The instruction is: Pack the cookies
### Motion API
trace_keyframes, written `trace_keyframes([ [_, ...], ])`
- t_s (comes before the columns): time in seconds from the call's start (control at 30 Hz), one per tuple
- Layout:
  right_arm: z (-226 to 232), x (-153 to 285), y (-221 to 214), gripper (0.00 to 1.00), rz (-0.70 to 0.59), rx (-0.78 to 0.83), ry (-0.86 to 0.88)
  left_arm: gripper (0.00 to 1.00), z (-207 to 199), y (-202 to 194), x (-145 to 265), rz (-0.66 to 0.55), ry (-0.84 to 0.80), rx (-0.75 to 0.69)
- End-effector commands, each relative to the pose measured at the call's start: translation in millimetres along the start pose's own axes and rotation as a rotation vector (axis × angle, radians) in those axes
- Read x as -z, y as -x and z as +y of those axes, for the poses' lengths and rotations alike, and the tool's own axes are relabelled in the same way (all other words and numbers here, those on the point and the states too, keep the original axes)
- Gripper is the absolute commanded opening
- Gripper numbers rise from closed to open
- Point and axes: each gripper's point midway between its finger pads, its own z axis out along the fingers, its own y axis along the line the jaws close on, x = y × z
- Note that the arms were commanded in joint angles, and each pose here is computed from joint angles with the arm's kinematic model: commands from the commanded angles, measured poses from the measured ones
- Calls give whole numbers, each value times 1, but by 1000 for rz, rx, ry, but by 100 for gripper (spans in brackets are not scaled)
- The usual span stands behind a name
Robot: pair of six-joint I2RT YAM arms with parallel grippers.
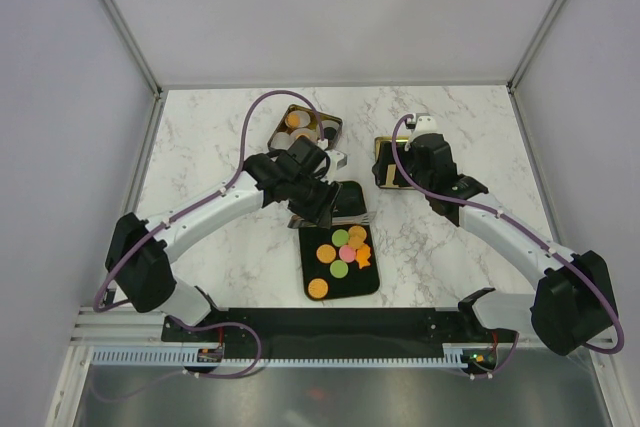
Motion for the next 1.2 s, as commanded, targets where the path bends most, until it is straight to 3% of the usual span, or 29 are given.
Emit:
trace_keyframes([
  [0.0, 7, 3, 25, 98, -62, 12, 13, 57, -6, 10, -3, -32, -20, -14],
  [1.17, 7, 1, 23, 98, -55, 9, 14, 52, 5, -3, -4, -12, 23, -14],
])
